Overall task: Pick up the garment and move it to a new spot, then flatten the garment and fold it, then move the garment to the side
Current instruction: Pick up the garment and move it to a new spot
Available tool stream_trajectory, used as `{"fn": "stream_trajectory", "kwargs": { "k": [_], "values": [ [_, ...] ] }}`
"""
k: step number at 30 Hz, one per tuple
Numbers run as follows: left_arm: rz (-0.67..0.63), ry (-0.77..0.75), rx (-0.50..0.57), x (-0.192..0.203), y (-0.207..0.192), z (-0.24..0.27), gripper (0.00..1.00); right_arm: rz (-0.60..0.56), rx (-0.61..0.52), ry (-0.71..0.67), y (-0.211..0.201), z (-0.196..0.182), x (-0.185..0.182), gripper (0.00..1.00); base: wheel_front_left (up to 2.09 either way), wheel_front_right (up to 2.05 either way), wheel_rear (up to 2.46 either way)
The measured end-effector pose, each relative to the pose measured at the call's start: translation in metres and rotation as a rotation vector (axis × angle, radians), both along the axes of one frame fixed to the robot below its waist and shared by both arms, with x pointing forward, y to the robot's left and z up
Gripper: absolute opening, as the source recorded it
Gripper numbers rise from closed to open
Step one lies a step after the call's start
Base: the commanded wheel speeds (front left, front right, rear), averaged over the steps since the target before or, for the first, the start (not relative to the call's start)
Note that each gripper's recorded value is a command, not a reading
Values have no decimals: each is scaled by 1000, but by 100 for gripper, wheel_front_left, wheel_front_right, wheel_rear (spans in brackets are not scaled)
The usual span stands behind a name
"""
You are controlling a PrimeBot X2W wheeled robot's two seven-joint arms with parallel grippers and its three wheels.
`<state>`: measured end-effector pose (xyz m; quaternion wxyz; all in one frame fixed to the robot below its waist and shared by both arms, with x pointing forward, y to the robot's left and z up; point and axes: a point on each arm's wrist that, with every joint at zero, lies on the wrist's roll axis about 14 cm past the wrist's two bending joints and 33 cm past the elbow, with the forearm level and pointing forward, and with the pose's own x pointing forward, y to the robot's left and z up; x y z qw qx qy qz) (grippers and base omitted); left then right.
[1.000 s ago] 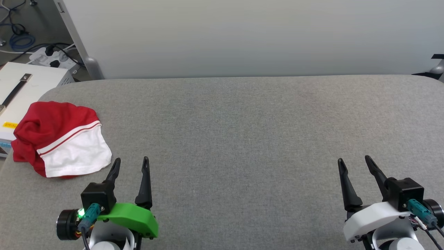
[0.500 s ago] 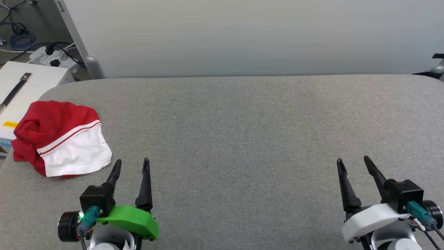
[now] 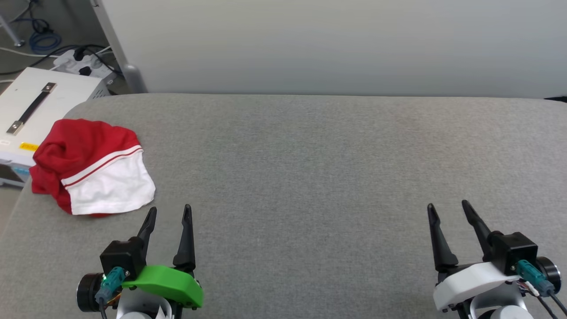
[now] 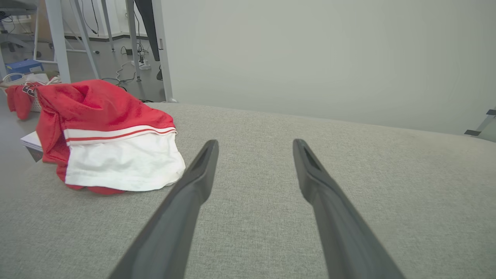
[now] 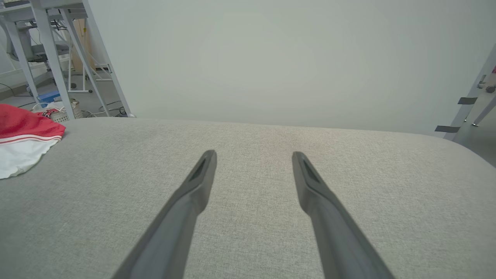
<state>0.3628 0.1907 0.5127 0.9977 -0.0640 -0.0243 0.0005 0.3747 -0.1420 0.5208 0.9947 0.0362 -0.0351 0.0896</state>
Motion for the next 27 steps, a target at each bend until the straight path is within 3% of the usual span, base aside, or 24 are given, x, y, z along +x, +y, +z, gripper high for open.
{"fn": "stream_trajectory", "kwargs": {
  "k": [27],
  "values": [
    [337, 7, -62, -79, 96, -15, 100, 388, 60, 35, 136, -17, 21, 100, 0, 0, 0]
  ]
}}
